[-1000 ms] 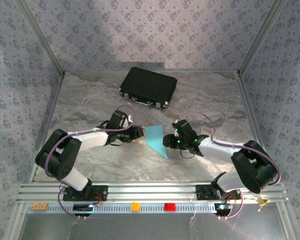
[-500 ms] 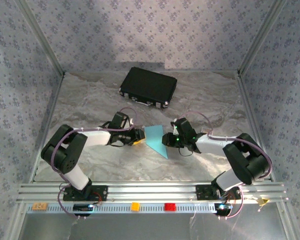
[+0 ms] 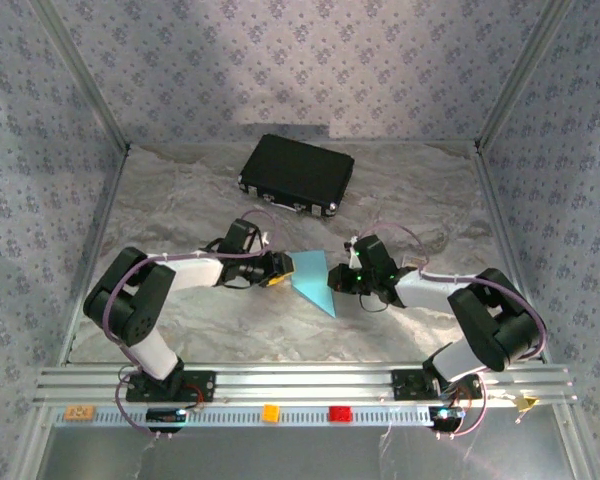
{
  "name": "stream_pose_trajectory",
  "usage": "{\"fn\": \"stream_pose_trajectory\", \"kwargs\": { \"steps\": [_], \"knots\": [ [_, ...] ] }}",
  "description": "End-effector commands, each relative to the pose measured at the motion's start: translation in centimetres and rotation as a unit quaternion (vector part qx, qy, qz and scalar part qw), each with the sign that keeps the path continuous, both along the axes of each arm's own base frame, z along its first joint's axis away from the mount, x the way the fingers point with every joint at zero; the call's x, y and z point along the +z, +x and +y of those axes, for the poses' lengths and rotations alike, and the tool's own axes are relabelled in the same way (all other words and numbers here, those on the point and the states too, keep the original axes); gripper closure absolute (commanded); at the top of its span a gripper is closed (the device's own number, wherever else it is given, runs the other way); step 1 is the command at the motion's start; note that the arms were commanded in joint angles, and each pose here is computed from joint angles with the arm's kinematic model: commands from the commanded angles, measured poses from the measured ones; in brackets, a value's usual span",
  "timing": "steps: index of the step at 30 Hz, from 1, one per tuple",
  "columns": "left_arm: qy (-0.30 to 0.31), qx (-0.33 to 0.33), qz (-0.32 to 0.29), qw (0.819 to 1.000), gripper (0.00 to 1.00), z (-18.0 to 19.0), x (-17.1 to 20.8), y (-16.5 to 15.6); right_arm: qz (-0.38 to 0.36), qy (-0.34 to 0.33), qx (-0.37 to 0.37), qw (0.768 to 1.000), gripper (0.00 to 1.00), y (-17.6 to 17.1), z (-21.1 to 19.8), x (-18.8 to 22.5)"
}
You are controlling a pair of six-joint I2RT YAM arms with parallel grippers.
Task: Fold a paper plane with a square sheet of paper (pick it up from the middle)
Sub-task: Third fold the triangle at the center of the table, then fourth fold the wing at the center of the table.
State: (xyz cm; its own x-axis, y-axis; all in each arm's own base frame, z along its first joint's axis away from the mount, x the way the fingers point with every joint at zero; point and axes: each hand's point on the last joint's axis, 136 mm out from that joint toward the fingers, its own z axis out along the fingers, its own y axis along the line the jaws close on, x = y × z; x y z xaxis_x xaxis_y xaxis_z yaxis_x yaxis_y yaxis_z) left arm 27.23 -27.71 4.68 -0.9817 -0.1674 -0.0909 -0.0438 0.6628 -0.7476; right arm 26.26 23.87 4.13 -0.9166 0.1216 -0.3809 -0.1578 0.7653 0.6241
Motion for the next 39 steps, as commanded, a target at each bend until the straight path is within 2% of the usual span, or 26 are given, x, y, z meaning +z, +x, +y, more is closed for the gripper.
{"fn": "stream_pose_trajectory", "kwargs": {
  "steps": [1, 6, 15, 21, 29, 31, 34, 39],
  "knots": [
    [-0.012, -0.007, 0.002, 1.000, 0.50, -0.6, 0.4, 0.4, -0.009, 0.020, 0.004, 1.000, 0.90, 0.0, 0.1, 0.8],
    [-0.021, -0.013, 0.003, 1.000, 0.44, -1.0, 0.6, 0.6, -0.009, 0.027, -0.003, 1.000, 0.90, 0.1, -0.1, 0.8],
    [-0.043, -0.025, 0.012, 0.999, 0.45, -2.3, 0.7, 0.9, -0.007, 0.029, -0.007, 1.000, 0.90, 0.1, -0.3, 0.7],
    [-0.046, -0.031, 0.017, 0.998, 0.52, -3.1, 0.2, 1.1, -0.006, 0.028, -0.007, 1.000, 0.90, 0.0, -0.4, 0.5],
    [-0.061, -0.022, 0.023, 0.998, 0.70, -3.7, 0.0, 1.4, -0.006, 0.027, -0.011, 1.000, 0.88, 0.0, -0.6, 0.5],
    [-0.062, -0.020, 0.022, 0.998, 0.78, -3.7, 0.1, 1.4, -0.008, 0.024, -0.014, 1.000, 0.85, 0.1, -0.7, 0.6],
    [-0.065, -0.018, 0.021, 0.997, 0.87, -3.7, 0.3, 1.4, -0.016, 0.011, -0.023, 1.000, 0.74, 0.1, -1.3, 0.9],
    [-0.069, -0.011, 0.016, 0.997, 0.91, -3.7, 0.9, 1.6, -0.049, -0.025, -0.044, 0.997, 0.51, -0.1, -2.8, 2.0]
  ]
}}
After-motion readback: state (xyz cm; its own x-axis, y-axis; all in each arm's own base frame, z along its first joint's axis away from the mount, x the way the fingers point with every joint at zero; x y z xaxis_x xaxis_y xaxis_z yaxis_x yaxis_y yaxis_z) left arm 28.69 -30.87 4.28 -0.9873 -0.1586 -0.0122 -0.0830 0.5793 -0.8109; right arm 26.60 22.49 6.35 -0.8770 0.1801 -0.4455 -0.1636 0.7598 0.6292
